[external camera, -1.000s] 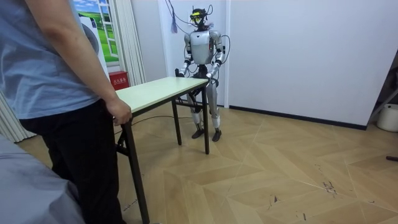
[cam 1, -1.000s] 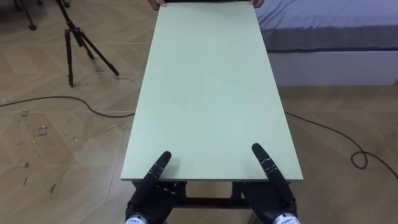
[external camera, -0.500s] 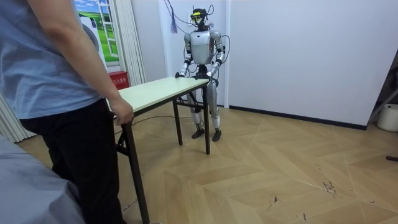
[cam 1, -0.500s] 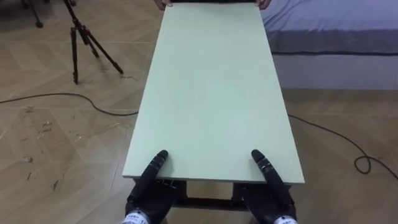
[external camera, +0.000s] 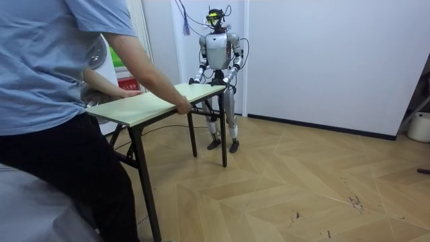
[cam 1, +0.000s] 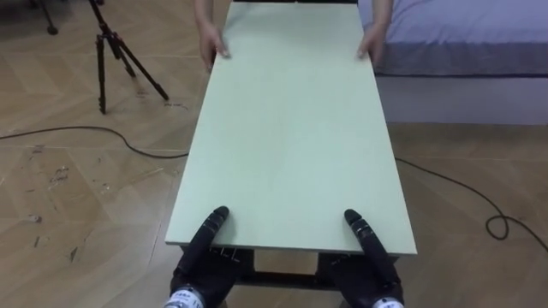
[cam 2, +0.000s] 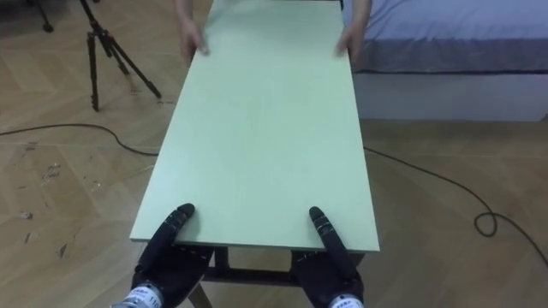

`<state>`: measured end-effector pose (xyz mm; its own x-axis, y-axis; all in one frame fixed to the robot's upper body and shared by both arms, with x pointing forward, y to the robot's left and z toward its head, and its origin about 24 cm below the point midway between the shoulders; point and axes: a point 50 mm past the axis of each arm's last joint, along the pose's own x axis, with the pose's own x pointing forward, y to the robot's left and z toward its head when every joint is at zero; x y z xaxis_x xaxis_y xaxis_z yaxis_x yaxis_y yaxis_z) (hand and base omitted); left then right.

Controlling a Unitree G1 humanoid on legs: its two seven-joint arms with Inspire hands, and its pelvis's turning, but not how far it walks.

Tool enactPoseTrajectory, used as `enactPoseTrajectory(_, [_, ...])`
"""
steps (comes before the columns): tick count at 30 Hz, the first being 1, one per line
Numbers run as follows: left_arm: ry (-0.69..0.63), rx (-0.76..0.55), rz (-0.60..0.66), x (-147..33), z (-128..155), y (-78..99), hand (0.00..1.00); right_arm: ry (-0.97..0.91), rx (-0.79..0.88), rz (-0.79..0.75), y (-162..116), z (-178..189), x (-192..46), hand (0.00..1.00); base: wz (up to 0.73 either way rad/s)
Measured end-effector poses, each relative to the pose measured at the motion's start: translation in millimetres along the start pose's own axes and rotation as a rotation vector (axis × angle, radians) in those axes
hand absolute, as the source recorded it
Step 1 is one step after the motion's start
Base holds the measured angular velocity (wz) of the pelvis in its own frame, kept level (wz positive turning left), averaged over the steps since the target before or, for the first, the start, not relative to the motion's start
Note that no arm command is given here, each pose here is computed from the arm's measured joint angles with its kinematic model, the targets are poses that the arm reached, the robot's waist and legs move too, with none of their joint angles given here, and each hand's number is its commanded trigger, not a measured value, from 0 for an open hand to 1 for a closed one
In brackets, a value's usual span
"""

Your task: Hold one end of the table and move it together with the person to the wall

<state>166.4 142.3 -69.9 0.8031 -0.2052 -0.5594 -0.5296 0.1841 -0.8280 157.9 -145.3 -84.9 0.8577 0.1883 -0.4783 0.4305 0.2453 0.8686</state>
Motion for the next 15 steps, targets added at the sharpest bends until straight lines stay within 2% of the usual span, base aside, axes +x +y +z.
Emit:
enactPoseTrajectory(11, [-0.002, 0.015, -0.019, -0.1, 0.2, -2.8, 1.0, -0.004, -0.008, 0.016, 3.9, 1.6, 0.7, 1.0, 0.0])
enactPoseTrajectory(15, [-0.012, 0.067, -0.052, 0.0, 0.0, -6.0, 1.0, -0.015, -0.02, 0.038, 9.8, 2.9, -2.3, 1.0, 0.0])
